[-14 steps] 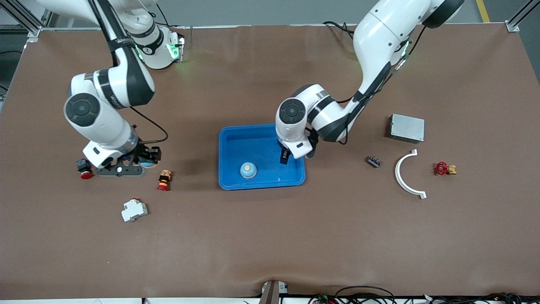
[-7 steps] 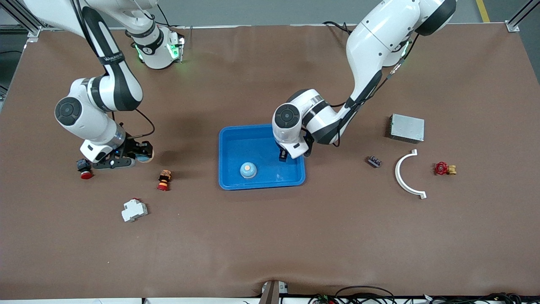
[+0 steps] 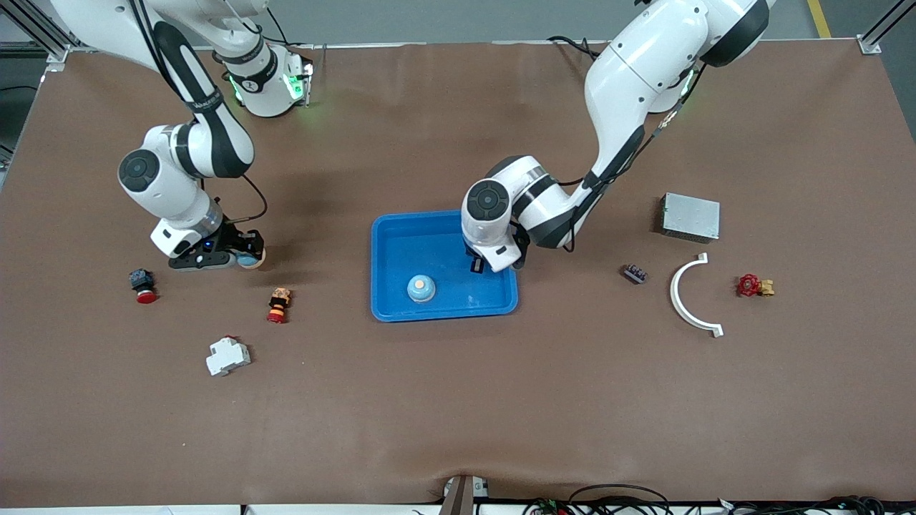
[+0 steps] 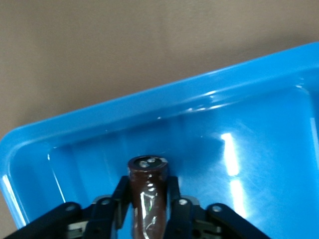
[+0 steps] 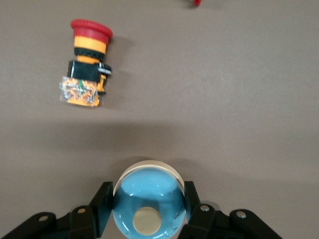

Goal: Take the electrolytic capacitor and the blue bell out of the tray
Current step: 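Lower the bell beside the tray and open the right gripper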

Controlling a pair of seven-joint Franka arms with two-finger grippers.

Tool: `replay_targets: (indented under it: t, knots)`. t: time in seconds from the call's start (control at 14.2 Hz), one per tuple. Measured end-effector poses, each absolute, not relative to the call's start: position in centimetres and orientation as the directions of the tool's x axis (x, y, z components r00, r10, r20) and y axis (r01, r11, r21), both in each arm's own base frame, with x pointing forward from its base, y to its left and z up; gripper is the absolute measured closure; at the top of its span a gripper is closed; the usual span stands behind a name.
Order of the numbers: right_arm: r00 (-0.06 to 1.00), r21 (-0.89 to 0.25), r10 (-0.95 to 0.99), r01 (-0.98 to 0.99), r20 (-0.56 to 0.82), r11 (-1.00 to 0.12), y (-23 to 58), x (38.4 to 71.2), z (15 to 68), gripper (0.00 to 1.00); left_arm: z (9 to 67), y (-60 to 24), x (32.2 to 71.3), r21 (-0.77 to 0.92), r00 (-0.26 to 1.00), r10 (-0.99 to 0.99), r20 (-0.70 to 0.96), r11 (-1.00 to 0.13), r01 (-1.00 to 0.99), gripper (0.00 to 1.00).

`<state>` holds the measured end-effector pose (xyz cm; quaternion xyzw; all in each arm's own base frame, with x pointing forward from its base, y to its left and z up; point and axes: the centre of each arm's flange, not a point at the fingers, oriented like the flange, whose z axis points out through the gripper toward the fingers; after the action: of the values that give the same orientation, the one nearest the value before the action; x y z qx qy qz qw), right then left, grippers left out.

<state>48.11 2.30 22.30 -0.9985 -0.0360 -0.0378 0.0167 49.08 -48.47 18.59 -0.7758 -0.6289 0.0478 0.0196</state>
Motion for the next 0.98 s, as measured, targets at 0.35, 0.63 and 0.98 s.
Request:
replay_targets:
  t: [0.35,0.63,0.98]
  knots:
    - [0.993,-0.029,0.069,0.072,0.094,-0.997,2.3,47.4,21.0,0.37,24.5,-45.8,54.0,-0.015,0.197,0.978,-0.066,-0.199,0.98,0.67]
    - [0.993,-0.03,0.067,0.07,0.099,-0.997,2.3,47.0,18.8,0.37,27.7,-40.9,57.6,-0.024,0.29,0.957,-0.031,-0.291,0.956,0.67]
    - [0.993,-0.031,0.064,0.067,0.098,-0.997,2.2,46.9,18.5,0.22,30.8,-31.3,61.9,-0.093,0.471,0.882,0.003,-0.469,0.878,0.67]
